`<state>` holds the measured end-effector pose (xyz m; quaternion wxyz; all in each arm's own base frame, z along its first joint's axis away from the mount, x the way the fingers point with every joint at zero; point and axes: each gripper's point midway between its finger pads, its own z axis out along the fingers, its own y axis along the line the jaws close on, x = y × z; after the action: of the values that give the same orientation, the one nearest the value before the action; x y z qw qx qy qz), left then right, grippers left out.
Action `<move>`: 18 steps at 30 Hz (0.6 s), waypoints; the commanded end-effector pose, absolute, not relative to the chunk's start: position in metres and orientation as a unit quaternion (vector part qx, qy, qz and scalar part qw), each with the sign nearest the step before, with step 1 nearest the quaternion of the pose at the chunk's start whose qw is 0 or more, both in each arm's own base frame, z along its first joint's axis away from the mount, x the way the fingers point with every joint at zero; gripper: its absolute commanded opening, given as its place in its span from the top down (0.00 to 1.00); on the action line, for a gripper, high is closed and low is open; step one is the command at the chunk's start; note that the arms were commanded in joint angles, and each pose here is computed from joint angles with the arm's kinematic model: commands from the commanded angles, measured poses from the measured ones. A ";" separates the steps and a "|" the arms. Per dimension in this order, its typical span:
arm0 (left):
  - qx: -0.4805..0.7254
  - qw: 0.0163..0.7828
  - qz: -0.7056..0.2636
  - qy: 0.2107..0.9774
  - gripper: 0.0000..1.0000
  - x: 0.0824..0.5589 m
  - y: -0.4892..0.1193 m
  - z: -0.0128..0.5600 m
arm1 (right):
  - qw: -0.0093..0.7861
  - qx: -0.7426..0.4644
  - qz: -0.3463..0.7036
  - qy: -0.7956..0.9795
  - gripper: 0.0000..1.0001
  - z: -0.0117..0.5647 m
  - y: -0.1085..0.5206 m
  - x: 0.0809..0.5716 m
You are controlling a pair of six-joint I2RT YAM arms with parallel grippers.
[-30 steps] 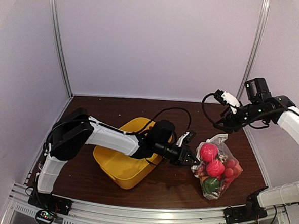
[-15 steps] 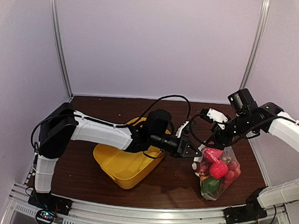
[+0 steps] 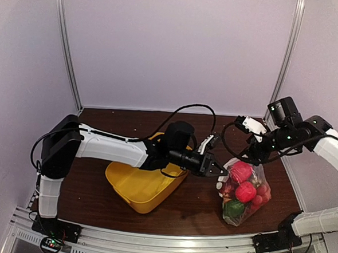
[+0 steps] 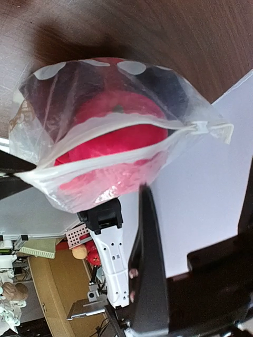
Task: Place the food in the zip-top bag and seal the zipper
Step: Adjust the zipper food storage bag at the center of the board.
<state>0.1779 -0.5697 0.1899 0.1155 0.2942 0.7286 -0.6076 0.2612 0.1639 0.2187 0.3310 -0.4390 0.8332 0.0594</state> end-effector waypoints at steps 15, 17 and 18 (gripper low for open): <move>0.316 0.164 -0.655 0.667 1.00 0.174 -0.569 0.260 | 0.289 -0.470 0.053 0.832 0.01 0.190 0.159 0.234; 0.316 0.165 -0.661 0.660 1.00 0.173 -0.569 0.267 | 0.288 -0.423 -0.025 0.859 0.01 0.176 0.136 0.259; 0.317 0.168 -0.662 0.658 1.00 0.173 -0.569 0.269 | 0.283 -0.401 -0.061 0.869 0.01 0.172 0.123 0.269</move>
<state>0.1772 -0.5694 0.2048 0.1238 0.2997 0.7213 -0.6120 0.2303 0.1620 0.1939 0.2854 -0.4741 0.8298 0.0724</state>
